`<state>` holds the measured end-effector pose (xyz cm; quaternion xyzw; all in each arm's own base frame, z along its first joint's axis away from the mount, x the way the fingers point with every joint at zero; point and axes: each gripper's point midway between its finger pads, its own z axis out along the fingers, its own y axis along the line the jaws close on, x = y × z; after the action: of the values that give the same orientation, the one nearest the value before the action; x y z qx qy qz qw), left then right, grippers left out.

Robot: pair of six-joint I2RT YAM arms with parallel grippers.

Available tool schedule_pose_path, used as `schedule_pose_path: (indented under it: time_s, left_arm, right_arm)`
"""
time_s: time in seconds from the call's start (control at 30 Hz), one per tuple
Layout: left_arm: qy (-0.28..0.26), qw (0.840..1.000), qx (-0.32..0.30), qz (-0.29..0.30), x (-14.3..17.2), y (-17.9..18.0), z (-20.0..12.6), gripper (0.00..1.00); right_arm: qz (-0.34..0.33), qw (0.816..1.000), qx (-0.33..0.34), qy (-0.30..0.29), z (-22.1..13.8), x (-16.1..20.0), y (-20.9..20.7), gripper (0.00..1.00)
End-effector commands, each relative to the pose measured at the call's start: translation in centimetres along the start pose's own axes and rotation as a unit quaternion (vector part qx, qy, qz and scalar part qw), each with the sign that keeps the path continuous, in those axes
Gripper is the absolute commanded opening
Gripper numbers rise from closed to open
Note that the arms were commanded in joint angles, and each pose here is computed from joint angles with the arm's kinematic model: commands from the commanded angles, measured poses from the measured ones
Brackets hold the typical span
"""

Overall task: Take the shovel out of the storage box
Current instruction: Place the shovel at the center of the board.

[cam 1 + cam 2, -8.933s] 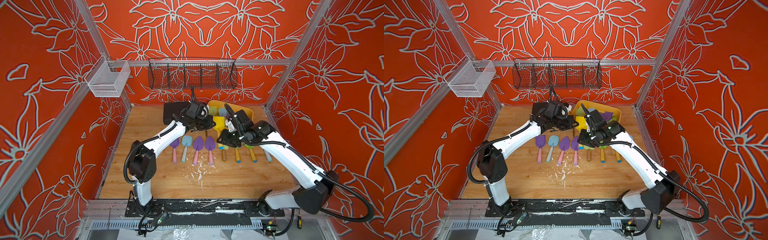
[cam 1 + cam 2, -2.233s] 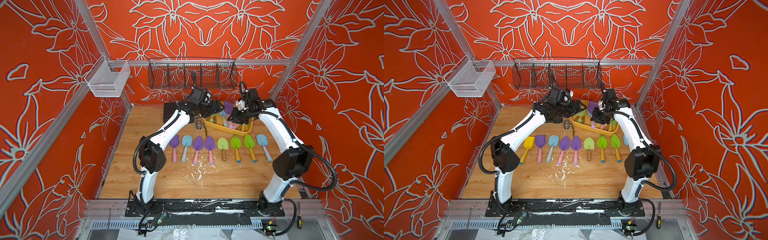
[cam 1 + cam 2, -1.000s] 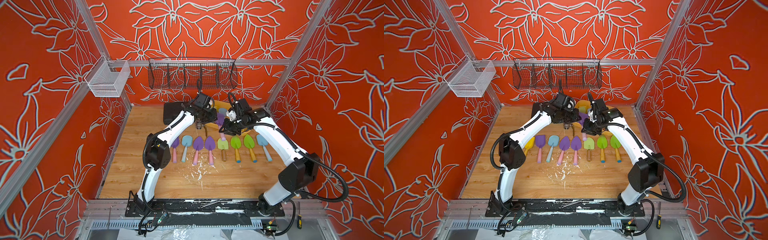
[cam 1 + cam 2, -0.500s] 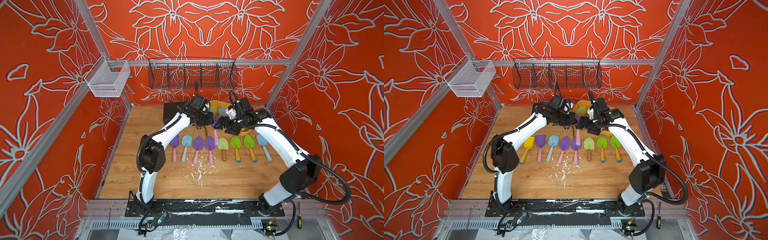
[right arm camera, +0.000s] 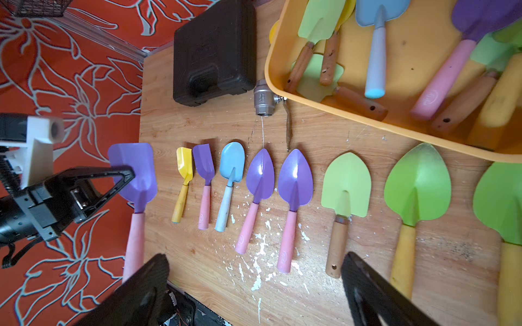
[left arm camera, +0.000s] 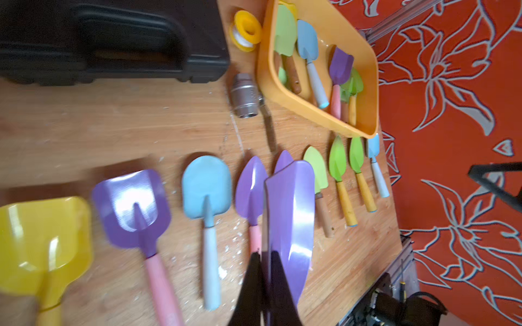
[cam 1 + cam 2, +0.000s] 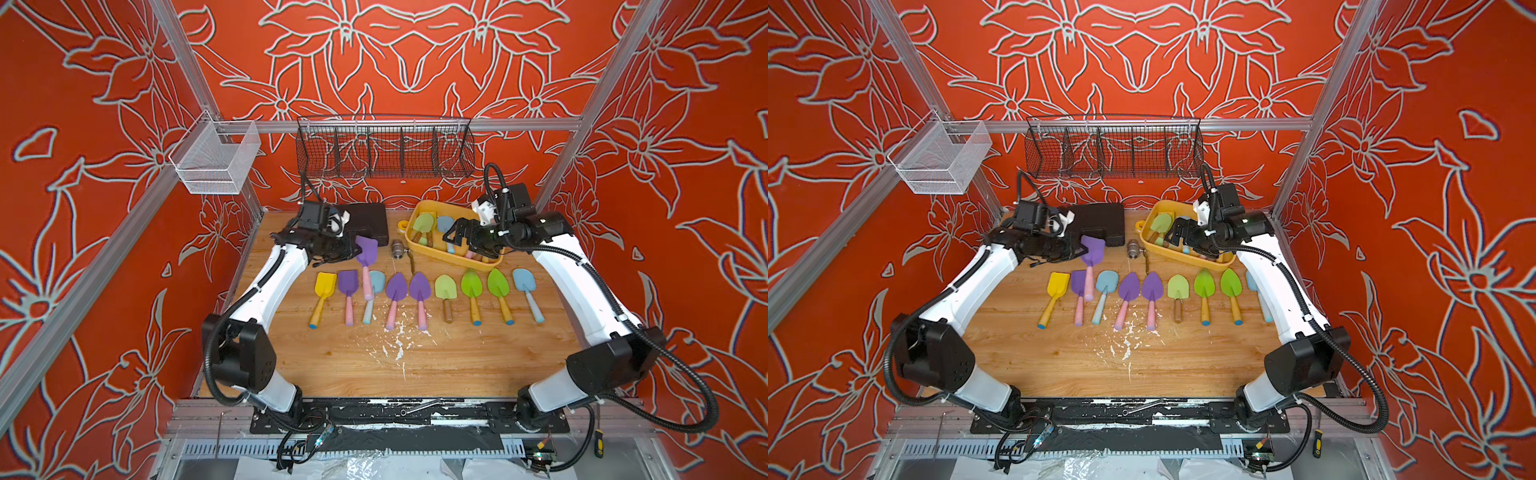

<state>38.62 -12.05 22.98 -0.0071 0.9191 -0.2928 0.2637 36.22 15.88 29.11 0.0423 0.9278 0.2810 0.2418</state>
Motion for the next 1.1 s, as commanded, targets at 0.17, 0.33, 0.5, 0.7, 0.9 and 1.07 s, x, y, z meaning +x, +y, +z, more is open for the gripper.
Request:
schedule_pose_path:
  time_s: [0.17, 0.33, 0.5, 0.7, 0.9, 1.07]
  left_arm:
    - [0.067, 0.986, -0.138, 0.063, 4.1, 11.4, -4.6, 0.00]
    - [0.075, 0.970, -0.215, 0.082, 4.0, 16.1, -5.0, 0.00]
    - [0.097, 0.956, -0.247, 0.126, 3.8, 18.0, -5.0, 0.00]
    - [0.105, 0.948, -0.259, 0.152, 4.5, 20.2, -4.2, 0.00]
    - [0.094, 0.957, -0.243, 0.131, 3.7, 22.1, -3.4, 0.00]
    - [0.114, 0.962, -0.220, 0.115, 3.2, 23.4, -1.9, 0.00]
  right_arm:
    - [-0.015, 1.000, 0.009, 0.025, -0.9, 0.6, -1.2, 0.97]
    - [-0.018, 0.999, 0.010, 0.047, -0.6, 0.6, -1.2, 0.97]
    - [-0.017, 0.997, 0.014, 0.069, 0.1, 0.6, -1.6, 0.97]
    - [-0.020, 0.995, 0.019, 0.098, 1.1, 0.3, -1.9, 0.97]
    - [-0.017, 0.994, 0.024, 0.110, 2.0, -0.9, -2.0, 0.97]
    - [-0.010, 0.992, 0.029, 0.121, 2.5, -1.6, -1.9, 0.97]
